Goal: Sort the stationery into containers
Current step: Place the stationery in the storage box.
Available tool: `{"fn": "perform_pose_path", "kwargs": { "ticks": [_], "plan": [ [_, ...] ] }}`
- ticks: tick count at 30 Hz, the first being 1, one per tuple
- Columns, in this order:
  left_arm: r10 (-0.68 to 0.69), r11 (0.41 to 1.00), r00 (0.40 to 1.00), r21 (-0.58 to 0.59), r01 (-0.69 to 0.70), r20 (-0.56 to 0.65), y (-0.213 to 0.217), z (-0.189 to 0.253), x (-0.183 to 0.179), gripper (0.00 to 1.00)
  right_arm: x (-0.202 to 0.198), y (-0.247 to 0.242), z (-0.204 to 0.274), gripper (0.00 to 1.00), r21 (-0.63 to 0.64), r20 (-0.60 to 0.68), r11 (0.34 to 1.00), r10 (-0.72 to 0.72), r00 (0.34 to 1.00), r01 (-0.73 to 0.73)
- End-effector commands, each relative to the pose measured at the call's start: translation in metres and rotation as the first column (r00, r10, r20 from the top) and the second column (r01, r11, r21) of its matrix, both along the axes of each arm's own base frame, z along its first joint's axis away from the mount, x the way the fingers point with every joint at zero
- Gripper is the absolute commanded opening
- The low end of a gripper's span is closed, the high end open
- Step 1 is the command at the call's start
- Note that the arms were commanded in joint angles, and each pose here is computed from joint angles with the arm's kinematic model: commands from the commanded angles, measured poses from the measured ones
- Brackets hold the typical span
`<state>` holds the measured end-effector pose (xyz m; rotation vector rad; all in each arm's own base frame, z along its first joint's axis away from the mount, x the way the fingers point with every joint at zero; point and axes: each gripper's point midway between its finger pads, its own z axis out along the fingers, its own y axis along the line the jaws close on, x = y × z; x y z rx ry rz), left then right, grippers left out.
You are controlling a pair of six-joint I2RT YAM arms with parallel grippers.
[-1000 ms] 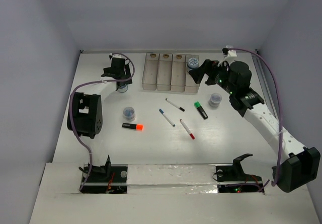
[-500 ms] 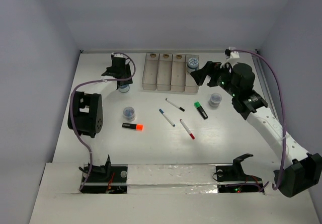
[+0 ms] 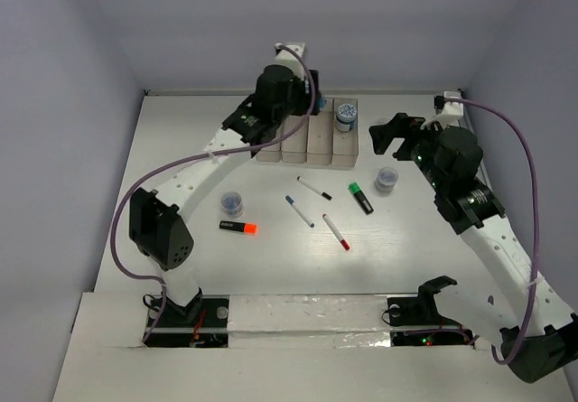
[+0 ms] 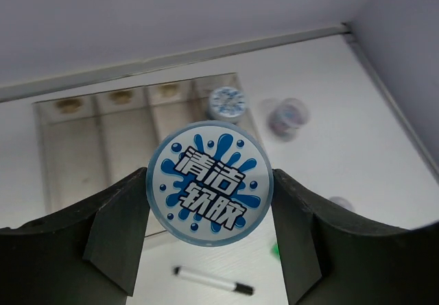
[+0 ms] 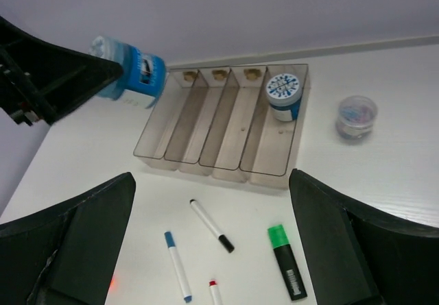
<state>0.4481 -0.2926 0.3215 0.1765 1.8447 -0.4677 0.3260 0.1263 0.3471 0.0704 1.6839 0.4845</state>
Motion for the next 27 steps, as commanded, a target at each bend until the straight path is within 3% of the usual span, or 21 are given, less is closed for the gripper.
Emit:
{"fn": "perform_pose_path", "kwargs": {
  "ticks": [1,6,11,20,27],
  "plan": [
    [-0.089,0.995,0.995,-0.042,0.090,0.038,-0.055,0.009,-0.002,0.23,-0.009,-0.024,0.025,1.00,-0.006,0.061,0.994,-0.105,0.993,0.106],
    [-0.151,0.988,0.988,-0.026,0.152,0.040,-0.111,-0.010,0.011,0.24,-0.019,-0.032,0.032,1.00,0.030,0.097,0.991,-0.132,0.986,0.130],
    [-0.170,0.986,0.985,0.001,0.170,0.010,-0.136,-0.040,0.028,0.24,-0.022,-0.035,0.026,1.00,0.007,0.083,0.990,-0.139,0.987,0.139],
    [-0.166,0.982,0.983,0.081,0.172,-0.074,-0.146,-0.104,0.034,0.26,-0.020,-0.033,0.017,1.00,0.012,0.072,0.991,-0.135,0.988,0.135],
    [-0.174,0.977,0.980,0.107,0.184,-0.095,-0.149,-0.124,0.037,0.31,-0.016,-0.028,0.012,1.00,0.008,0.060,0.993,-0.116,0.991,0.115]
  ]
}}
